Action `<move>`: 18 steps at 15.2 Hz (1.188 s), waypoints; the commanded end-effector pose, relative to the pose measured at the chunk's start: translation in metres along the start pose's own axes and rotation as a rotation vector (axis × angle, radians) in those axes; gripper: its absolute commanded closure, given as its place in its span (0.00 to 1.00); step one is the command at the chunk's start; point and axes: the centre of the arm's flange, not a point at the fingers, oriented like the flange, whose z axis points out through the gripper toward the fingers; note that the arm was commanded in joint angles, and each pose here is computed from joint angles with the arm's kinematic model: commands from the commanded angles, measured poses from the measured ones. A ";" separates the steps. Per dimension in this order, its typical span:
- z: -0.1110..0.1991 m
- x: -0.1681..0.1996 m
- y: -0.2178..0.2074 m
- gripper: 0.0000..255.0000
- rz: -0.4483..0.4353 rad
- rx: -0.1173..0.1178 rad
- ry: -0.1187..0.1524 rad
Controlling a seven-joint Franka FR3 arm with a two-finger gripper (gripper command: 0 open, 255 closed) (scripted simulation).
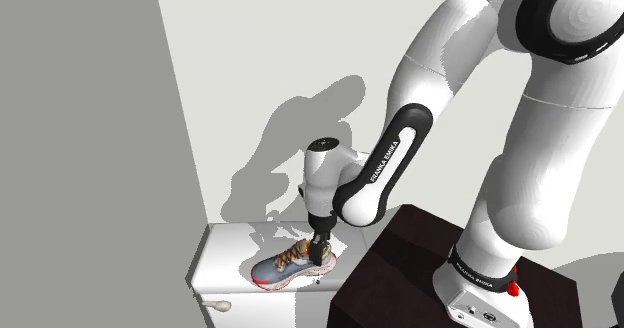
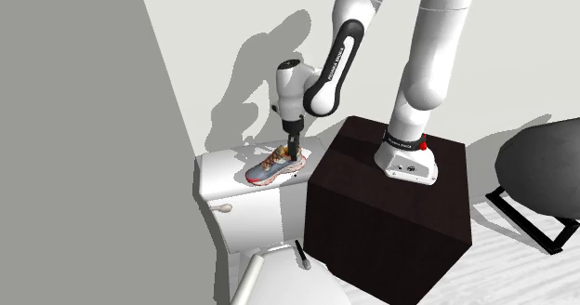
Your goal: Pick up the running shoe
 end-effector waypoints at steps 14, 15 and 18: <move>-0.019 -0.001 0.000 1.00 0.000 0.000 0.000; -0.024 -0.001 0.000 1.00 0.000 0.000 0.000; -0.040 -0.003 0.000 1.00 0.000 0.000 0.000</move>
